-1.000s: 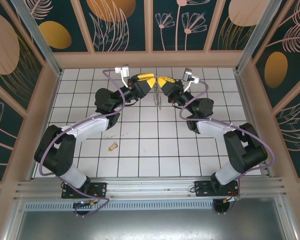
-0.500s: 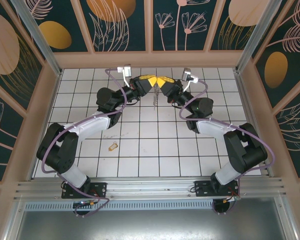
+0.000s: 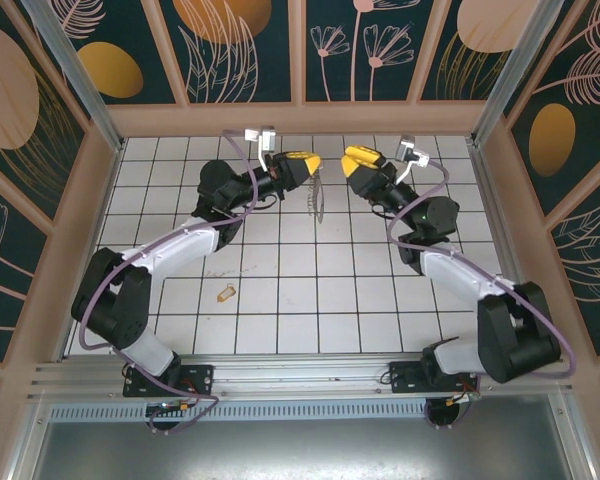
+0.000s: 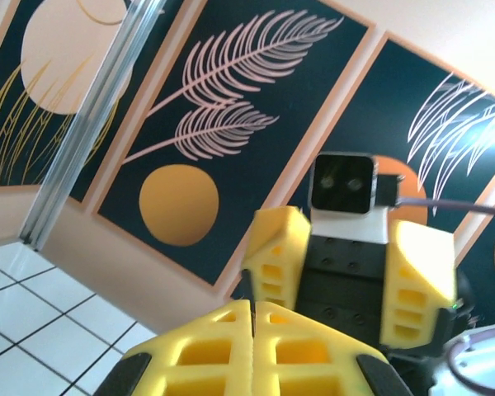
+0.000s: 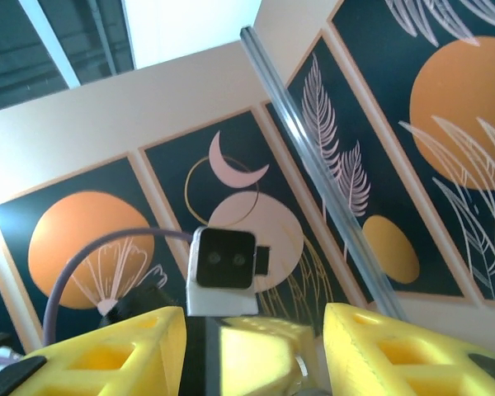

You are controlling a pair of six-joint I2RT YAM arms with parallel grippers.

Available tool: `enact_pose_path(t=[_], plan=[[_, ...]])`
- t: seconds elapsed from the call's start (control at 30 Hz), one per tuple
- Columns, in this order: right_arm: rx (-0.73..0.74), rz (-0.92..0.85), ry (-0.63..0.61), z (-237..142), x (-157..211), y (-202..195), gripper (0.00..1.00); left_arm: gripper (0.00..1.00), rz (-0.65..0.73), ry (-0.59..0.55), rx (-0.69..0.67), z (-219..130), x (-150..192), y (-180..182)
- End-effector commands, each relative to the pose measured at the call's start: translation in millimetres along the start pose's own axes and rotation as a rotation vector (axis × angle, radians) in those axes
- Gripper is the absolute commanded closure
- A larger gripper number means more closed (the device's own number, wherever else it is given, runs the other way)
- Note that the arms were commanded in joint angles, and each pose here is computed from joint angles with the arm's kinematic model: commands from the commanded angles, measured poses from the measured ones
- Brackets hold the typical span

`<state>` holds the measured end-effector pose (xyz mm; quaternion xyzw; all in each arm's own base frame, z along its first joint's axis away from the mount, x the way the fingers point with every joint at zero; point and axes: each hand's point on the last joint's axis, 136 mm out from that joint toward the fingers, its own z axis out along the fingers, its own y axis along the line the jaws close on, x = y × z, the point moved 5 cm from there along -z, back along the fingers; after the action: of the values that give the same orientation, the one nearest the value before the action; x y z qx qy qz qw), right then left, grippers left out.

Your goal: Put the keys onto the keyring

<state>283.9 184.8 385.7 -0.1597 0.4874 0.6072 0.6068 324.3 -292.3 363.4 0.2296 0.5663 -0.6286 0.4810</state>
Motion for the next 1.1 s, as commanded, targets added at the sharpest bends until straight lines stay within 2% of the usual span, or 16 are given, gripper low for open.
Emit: enact_pose_path(t=[0.0, 0.17, 0.37, 1.07], plan=[[0.005, -0.067, 0.145, 1.3, 7.2, 6.5, 0.53, 1.00, 0.154, 0.069, 0.023, 3.3, -15.3, -22.9], [-0.005, -0.127, 0.256, 1.8, 11.4, 11.7, 0.54, 1.00, 0.218, 0.175, 0.027, 7.6, -13.0, -24.6], [-0.006, -0.149, 0.294, 0.8, 14.3, 10.5, 0.56, 1.00, 0.227, 0.223, 0.078, 10.6, -13.6, -30.9], [-0.027, -0.118, 0.266, -0.1, 16.0, 3.3, 0.60, 1.00, 0.217, 0.201, 0.126, 9.1, -18.3, -41.2]])
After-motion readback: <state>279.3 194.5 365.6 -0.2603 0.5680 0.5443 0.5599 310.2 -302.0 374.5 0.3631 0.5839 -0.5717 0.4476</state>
